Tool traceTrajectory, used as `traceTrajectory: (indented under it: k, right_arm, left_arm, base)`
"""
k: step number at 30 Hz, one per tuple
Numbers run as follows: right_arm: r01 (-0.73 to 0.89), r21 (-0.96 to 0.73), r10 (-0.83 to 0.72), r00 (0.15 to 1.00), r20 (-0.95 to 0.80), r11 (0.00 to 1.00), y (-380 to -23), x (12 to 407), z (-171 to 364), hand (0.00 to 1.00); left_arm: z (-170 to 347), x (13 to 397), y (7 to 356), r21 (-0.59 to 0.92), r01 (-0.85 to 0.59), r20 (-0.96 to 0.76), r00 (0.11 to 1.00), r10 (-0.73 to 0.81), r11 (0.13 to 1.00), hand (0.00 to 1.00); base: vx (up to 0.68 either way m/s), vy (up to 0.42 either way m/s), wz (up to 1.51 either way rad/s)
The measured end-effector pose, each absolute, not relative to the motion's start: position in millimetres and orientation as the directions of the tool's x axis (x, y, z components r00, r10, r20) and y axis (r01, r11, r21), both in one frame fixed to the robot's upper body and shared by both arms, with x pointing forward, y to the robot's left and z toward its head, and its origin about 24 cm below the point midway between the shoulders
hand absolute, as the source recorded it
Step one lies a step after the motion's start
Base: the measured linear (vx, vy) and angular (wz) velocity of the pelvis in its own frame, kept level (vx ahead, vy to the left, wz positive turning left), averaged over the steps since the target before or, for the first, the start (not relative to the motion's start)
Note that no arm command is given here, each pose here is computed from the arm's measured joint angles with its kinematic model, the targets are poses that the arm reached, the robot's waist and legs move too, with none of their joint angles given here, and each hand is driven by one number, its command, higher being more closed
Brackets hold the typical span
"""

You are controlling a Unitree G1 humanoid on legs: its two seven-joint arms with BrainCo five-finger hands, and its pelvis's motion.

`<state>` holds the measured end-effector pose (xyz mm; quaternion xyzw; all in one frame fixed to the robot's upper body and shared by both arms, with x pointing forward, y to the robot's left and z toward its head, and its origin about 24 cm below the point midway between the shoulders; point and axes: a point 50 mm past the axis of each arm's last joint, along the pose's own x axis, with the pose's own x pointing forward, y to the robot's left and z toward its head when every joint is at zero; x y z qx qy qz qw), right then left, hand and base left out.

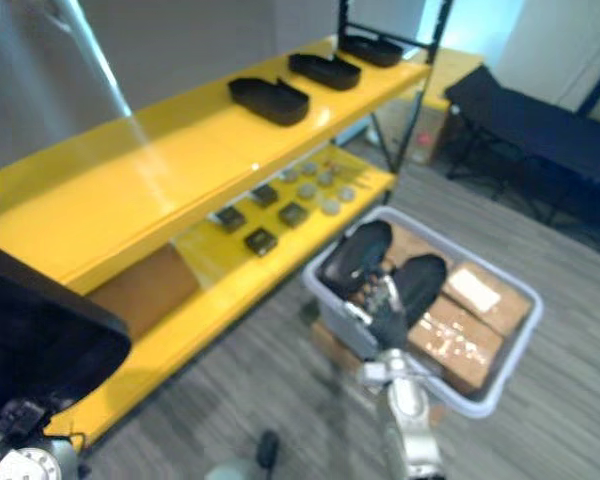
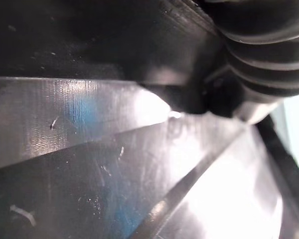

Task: Walk over and take plastic housings, then place them on the shelf

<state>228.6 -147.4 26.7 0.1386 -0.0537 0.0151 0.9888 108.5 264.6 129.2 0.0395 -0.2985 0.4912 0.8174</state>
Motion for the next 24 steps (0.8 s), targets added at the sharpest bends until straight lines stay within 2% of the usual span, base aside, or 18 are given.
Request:
traceTrajectory:
  k: [3, 9, 11, 18, 24]
  right_arm:
    - [-0.025, 0.234, -0.002, 0.993, 0.115, 0.972, -152, 229, 28, 0.00]
    - [0.066, 0.149, -0.093, 0.979, 0.180, 0.987, -185, 229, 43, 0.00]
    - [0.062, 0.132, -0.089, 0.973, 0.213, 0.989, -189, 229, 51, 0.00]
    - [0.017, 0.094, -0.041, 0.966, 0.256, 0.995, -192, 233, 62, 0.00]
    - [0.045, 0.116, -0.068, 0.978, 0.195, 0.992, -193, 218, 46, 0.00]
  left_arm:
    - [141, 115, 259, -0.231, -0.791, 0.600, 0.343, 0.723, 0.567, 1.00]
    - [177, 152, 240, -0.165, -0.579, 0.786, 0.412, 0.461, 0.799, 1.00]
    - [174, 164, 236, -0.160, -0.543, 0.780, 0.443, 0.443, 0.825, 1.00]
    - [149, 168, 232, -0.084, -0.563, 0.695, 0.558, 0.454, 0.822, 1.00]
    - [138, 159, 234, -0.088, -0.599, 0.648, 0.573, 0.502, 0.796, 1.00]
  base:
    - [0.07, 0.053, 0.35]
    - [0.10, 0.045, 0.79]
    - [0.08, -0.084, 0.94]
    - [-0.01, -0.086, 0.06]
    - [-0.05, -0.027, -0.13]
